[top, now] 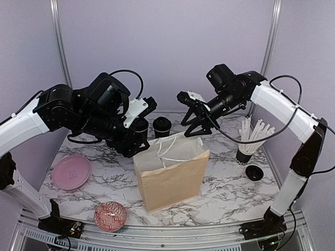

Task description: Pack the takeout coffee

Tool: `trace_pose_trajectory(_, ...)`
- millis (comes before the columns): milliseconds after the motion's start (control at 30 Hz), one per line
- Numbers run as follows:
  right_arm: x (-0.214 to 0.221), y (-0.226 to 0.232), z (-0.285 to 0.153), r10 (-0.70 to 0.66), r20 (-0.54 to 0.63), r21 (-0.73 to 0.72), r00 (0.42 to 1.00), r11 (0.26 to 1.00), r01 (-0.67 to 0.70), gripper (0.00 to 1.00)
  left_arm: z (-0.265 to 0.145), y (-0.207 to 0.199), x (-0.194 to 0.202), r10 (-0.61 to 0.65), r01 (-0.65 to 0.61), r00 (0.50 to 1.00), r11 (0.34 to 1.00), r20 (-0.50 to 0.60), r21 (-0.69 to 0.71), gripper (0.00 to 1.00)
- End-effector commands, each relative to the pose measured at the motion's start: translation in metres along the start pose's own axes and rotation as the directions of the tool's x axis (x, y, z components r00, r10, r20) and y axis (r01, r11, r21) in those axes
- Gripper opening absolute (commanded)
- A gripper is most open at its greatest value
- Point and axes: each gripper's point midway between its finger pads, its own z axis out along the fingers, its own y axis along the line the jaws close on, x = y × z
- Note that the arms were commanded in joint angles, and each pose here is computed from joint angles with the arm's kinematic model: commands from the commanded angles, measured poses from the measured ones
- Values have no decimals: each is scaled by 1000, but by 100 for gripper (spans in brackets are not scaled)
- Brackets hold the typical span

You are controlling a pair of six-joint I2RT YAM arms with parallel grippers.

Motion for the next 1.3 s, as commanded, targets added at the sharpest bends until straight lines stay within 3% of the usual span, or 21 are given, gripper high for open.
trace_pose_trajectory(0, -10, 0, 25, -87, -65, 1, 994, 996, 87, 54, 1, 12, -1, -64, 65, 998, 998, 25, -25, 73)
trace_pose_trajectory(133, -6, -5, 42, -95, -101, -8, 990, 995, 95, 46, 8, 20, 7, -90, 91, 996, 995, 24, -44, 72)
trace_pose_trajectory(300, -6, -3, 44, -90, -117, -44, 989, 995, 85, 8, 1, 38, 6, -125, 131, 990, 987, 70, -95, 72)
trace_pose_trajectory(367, -7, -2, 39, -94, -124, -31, 988, 995, 91, 0, -6, 45, 0, -134, 145, 986, 983, 103, -111, 72)
trace_pose_trajectory(600, -11, 9, 15, -91, -124, 52, 988, 994, 98, 0, -23, 71, -17, -142, 182, 967, 967, 212, -179, 73)
trace_pose_trajectory(833, 4, 17, 4, -79, -145, 125, 986, 987, 98, 0, -12, 71, -24, -124, 162, 970, 971, 209, -177, 73)
trace_pose_trajectory(900, 9, 23, 7, -72, -142, 96, 987, 992, 86, 15, -8, 71, -24, -120, 157, 972, 971, 201, -180, 73)
trace_pose_trajectory(1033, 14, 47, 10, -59, -126, -15, 990, 998, 57, 32, -8, 71, -27, -121, 159, 971, 971, 208, -176, 73)
trace_pose_trajectory(1267, 8, 81, -3, -97, -66, -78, 993, 993, 92, 48, -18, 77, -30, -120, 168, 965, 965, 232, -201, 73)
